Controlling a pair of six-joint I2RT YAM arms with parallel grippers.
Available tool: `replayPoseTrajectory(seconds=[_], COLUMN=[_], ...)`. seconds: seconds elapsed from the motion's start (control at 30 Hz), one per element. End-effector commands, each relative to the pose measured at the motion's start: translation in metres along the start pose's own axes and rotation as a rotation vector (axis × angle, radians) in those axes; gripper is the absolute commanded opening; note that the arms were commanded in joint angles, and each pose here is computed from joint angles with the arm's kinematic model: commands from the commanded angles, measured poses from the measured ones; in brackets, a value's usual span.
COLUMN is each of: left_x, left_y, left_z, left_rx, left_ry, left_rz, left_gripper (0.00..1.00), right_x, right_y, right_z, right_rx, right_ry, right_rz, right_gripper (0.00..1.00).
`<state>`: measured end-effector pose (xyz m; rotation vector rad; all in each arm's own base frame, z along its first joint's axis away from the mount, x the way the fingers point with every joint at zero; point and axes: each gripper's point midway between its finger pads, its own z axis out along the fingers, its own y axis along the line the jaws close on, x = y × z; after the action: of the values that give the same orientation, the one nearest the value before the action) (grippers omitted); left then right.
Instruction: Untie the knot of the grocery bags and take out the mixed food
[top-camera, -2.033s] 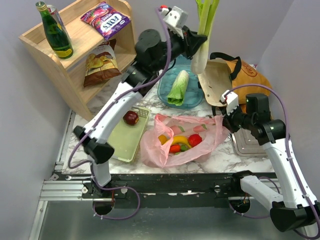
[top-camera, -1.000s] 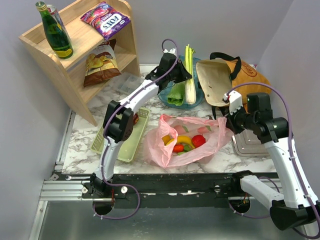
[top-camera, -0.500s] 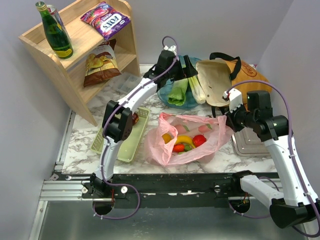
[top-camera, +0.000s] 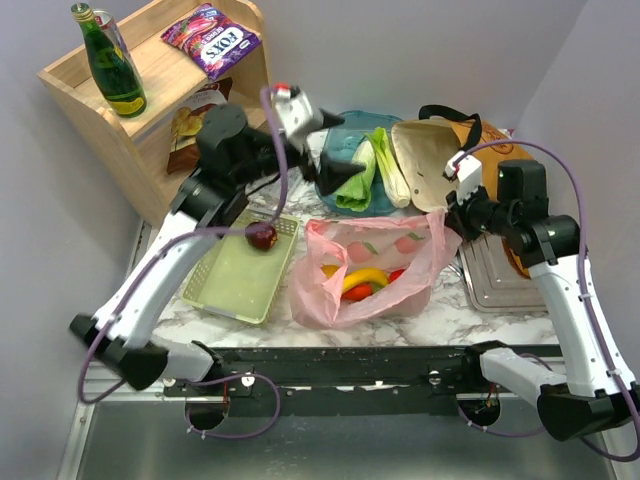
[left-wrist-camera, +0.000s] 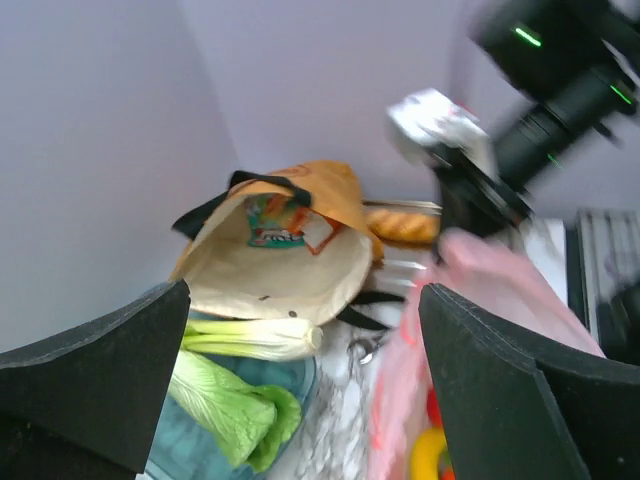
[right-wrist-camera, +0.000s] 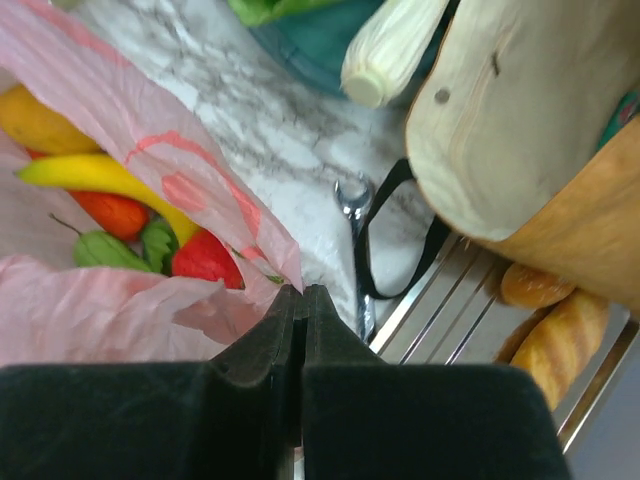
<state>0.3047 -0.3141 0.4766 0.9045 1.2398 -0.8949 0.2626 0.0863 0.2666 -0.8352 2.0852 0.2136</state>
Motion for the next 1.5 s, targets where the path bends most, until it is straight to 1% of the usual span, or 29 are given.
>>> replayPoseTrajectory(seconds=[0.0,0.07,0.13,0.27,0.33,0.4,0.5,0.6,0.73,0.83,0.87,0.93,1.03,1.07,1.17,1.23,1.27,1.3,1.37,1.47], left_x=[0.081,0.107,0.130,0.176,0.195,0.210,0.236,0.269,0.313,0.331,0.330,0.305,0.235,0.216,0.150,0.111,0.100,0.097,0.112,0.155], left_y=[-0.079,-0.103,-0.126,-0.155,-0.166,-0.173,-0.182,-0.181,-0.175,-0.168,-0.168,-0.166,-0.167,-0.170,-0.171,-0.171,-0.172,-0.174,-0.178,-0.188], left_z=[-0.042,-0.058,-0.066,-0.074,-0.075,-0.075,-0.081,-0.101,-0.159,-0.202,-0.213,-0.211,-0.184,-0.177,-0.144,-0.120,-0.110,-0.098,-0.072,-0.037], left_rx=[0.333,0.391,0.439,0.516,0.544,0.556,0.592,0.642,0.767,0.835,0.846,0.812,0.727,0.725,0.657,0.617,0.609,0.606,0.588,0.596], left_ry=[0.192,0.240,0.274,0.364,0.410,0.440,0.497,0.591,0.757,0.836,0.849,0.786,0.620,0.579,0.431,0.348,0.331,0.326,0.361,0.416], left_rz=[0.342,0.415,0.466,0.470,0.465,0.458,0.481,0.537,0.612,0.625,0.620,0.583,0.505,0.499,0.463,0.407,0.383,0.384,0.415,0.430], left_gripper=[0.98,0.98,0.93,0.79,0.72,0.67,0.60,0.47,0.31,0.24,0.24,0.28,0.50,0.53,0.53,0.50,0.48,0.46,0.42,0.34], right_x=[-0.048,-0.048,-0.033,0.027,0.052,0.067,0.069,0.059,0.051,0.051,0.053,0.055,0.056,0.055,0.055,0.057,0.057,0.058,0.059,0.062], right_y=[-0.001,0.008,0.020,0.039,0.040,0.042,0.044,0.049,0.056,0.066,0.069,0.075,0.079,0.078,0.078,0.080,0.080,0.081,0.082,0.084], right_z=[-0.025,-0.031,-0.027,-0.003,0.006,0.010,0.010,0.005,-0.005,-0.011,-0.012,-0.013,-0.012,-0.012,-0.009,-0.007,-0.007,-0.006,-0.003,0.000], right_rx=[-0.013,-0.055,-0.113,-0.199,-0.202,-0.208,-0.212,-0.234,-0.262,-0.293,-0.303,-0.325,-0.341,-0.340,-0.350,-0.365,-0.371,-0.378,-0.392,-0.414], right_ry=[-0.148,-0.156,-0.126,0.018,0.077,0.113,0.112,0.089,0.069,0.058,0.060,0.065,0.063,0.062,0.065,0.078,0.083,0.089,0.104,0.135], right_rz=[-0.093,-0.114,-0.125,-0.128,-0.139,-0.146,-0.141,-0.118,-0.089,-0.057,-0.041,-0.015,0.006,0.008,0.011,0.017,0.022,0.025,0.038,0.068], right_gripper=[0.01,0.01,0.01,0.01,0.01,0.01,0.01,0.01,0.01,0.01,0.01,0.01,0.01,0.01,0.01,0.01,0.01,0.01,0.01,0.01])
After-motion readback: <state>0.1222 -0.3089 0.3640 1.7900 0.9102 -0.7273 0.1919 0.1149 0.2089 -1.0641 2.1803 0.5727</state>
